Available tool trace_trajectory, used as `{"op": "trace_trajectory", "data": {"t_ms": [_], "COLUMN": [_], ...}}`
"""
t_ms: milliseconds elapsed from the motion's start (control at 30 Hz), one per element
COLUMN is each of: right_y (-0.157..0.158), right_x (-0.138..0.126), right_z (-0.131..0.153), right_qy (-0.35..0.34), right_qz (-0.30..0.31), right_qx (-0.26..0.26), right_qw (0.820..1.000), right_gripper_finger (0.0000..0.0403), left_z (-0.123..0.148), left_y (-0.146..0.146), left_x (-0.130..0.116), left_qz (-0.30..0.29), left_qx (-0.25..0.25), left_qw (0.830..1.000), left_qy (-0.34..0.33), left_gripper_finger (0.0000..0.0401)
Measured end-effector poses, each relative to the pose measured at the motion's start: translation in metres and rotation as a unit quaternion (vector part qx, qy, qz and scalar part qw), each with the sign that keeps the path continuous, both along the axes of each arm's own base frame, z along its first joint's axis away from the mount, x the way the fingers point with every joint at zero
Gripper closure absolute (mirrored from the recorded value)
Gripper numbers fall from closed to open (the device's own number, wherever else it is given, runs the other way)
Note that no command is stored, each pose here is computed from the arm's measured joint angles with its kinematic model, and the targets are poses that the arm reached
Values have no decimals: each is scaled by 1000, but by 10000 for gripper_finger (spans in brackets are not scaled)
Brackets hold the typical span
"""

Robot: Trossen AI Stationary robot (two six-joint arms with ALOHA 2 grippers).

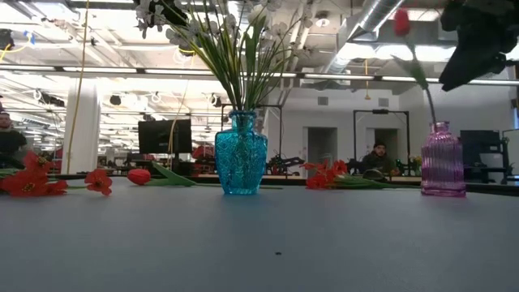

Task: Sort flowers into vase by color
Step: Put the left red flowers into the violet vase

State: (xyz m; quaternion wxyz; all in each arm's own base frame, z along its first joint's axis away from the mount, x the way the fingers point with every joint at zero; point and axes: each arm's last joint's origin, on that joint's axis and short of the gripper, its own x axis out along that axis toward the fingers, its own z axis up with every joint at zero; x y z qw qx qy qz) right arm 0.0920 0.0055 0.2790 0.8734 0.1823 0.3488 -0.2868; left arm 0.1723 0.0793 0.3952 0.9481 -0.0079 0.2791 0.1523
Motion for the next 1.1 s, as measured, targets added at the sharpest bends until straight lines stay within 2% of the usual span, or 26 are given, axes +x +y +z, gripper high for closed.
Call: {"op": "trace_trajectory", "data": {"t_ms": [200, 300, 400, 567, 767, 900, 1033, 1100], "right_y": [-1, 1, 6, 17, 38, 52, 63, 67], "right_x": [3, 4, 8, 17, 26, 31, 38, 43], "right_z": [6, 10, 16, 30, 47, 53, 53, 52], "right_qy": [14, 14, 18, 24, 34, 31, 22, 16], "right_qz": [20, 48, 95, 163, 255, 306, 336, 341], "right_qx": [5, 46, 97, 150, 161, 152, 147, 149], "right_qw": [1000, 998, 991, 975, 953, 939, 930, 928], "right_gripper_finger": [201, 204, 206, 212, 216, 216, 216, 216], "left_z": [0, -3, -11, -25, -35, -44, -57, -59], "left_y": [-1, -3, -7, -21, -41, -47, -39, -31], "left_x": [0, -1, -6, -17, -26, -24, -15, -10], "left_qz": [-13, -12, -22, -17, -2, 20, 65, 55], "left_qx": [-19, -36, -79, -166, -235, -242, -216, -209], "left_qw": [1000, 999, 996, 977, 948, 927, 902, 906], "left_qy": [-6, 8, 45, 133, 217, 287, 368, 364], "left_gripper_finger": [269, 269, 269, 269, 269, 269, 269, 269]}}
